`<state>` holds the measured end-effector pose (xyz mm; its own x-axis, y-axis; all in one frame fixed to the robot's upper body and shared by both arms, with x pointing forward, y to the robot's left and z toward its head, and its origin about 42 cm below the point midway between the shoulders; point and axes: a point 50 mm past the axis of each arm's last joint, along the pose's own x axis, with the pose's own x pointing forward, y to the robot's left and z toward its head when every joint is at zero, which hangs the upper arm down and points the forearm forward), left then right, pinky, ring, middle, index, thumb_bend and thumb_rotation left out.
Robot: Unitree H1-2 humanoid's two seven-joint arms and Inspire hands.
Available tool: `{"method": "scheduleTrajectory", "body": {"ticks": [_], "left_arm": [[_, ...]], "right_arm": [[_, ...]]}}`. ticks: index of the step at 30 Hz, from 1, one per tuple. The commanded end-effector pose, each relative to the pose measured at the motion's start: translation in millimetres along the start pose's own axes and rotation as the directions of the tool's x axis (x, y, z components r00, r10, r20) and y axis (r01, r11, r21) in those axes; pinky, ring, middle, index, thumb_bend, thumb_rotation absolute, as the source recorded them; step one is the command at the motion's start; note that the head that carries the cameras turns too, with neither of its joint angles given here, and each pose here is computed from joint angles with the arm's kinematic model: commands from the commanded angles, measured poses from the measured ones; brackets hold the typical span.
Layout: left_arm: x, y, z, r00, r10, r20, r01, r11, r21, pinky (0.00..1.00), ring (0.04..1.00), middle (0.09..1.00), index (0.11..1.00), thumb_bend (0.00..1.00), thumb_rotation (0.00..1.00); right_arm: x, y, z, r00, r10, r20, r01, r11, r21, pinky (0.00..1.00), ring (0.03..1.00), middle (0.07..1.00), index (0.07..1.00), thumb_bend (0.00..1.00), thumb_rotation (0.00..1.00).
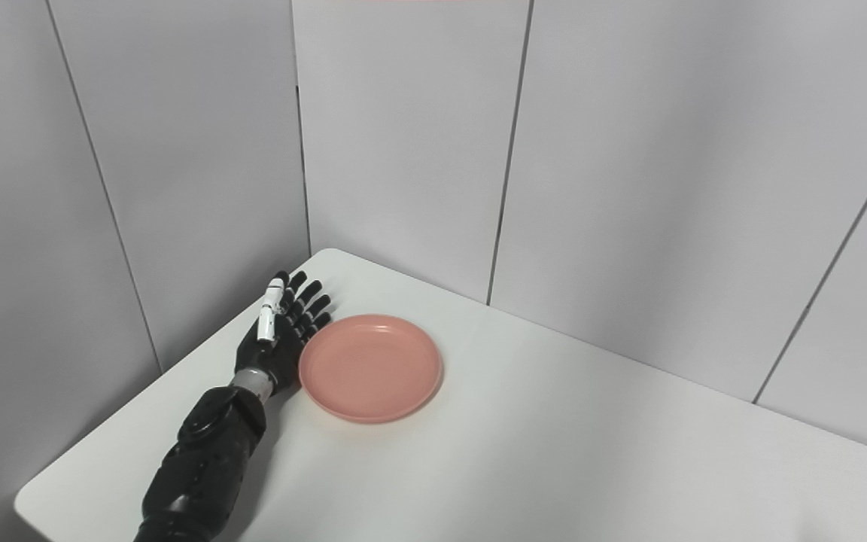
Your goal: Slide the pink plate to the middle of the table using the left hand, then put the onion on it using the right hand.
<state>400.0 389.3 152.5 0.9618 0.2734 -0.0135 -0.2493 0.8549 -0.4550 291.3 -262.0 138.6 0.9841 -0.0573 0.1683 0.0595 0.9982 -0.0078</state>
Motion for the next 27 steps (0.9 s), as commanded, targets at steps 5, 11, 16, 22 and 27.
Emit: {"method": "scheduleTrajectory", "body": {"ticks": [5,11,16,22,27], "left_arm": [[0.8,-17.8,-21.6,0.995,-0.032,-0.091,0.032,0.999,-0.007,0.97,0.958,0.969,0.963,0.39,1.00],[1.3,-28.5,-28.0,0.992,-0.060,-0.115,0.059,0.998,-0.013,0.96,0.957,0.971,0.962,0.40,1.00],[1.0,-37.7,-33.9,0.989,-0.076,-0.125,0.073,0.997,-0.022,0.95,0.952,0.962,0.951,0.40,1.00],[-0.8,-45.0,-40.5,0.982,-0.105,-0.159,0.105,0.994,-0.010,0.94,0.945,0.958,0.953,0.41,1.00],[-2.3,-52.7,-46.3,0.975,-0.128,-0.183,0.128,0.992,-0.010,0.94,0.941,0.960,0.949,0.41,1.00]], "right_arm": [[1.8,5.6,15.2,0.998,0.004,0.061,-0.004,1.000,-0.002,0.43,0.657,0.770,0.789,0.37,0.00],[0.2,4.9,13.1,0.998,0.005,0.062,-0.006,1.000,0.002,0.43,0.660,0.774,0.794,0.38,0.00],[0.0,6.4,13.2,0.998,-0.002,0.062,0.002,1.000,0.010,0.43,0.660,0.764,0.775,0.38,0.00],[-3.9,9.0,16.1,0.998,0.010,0.065,-0.011,1.000,0.001,0.43,0.687,0.780,0.775,0.38,0.00],[-6.3,11.0,16.9,0.997,0.018,0.072,-0.018,1.000,0.000,0.43,0.734,0.808,0.780,0.38,0.00]]}}
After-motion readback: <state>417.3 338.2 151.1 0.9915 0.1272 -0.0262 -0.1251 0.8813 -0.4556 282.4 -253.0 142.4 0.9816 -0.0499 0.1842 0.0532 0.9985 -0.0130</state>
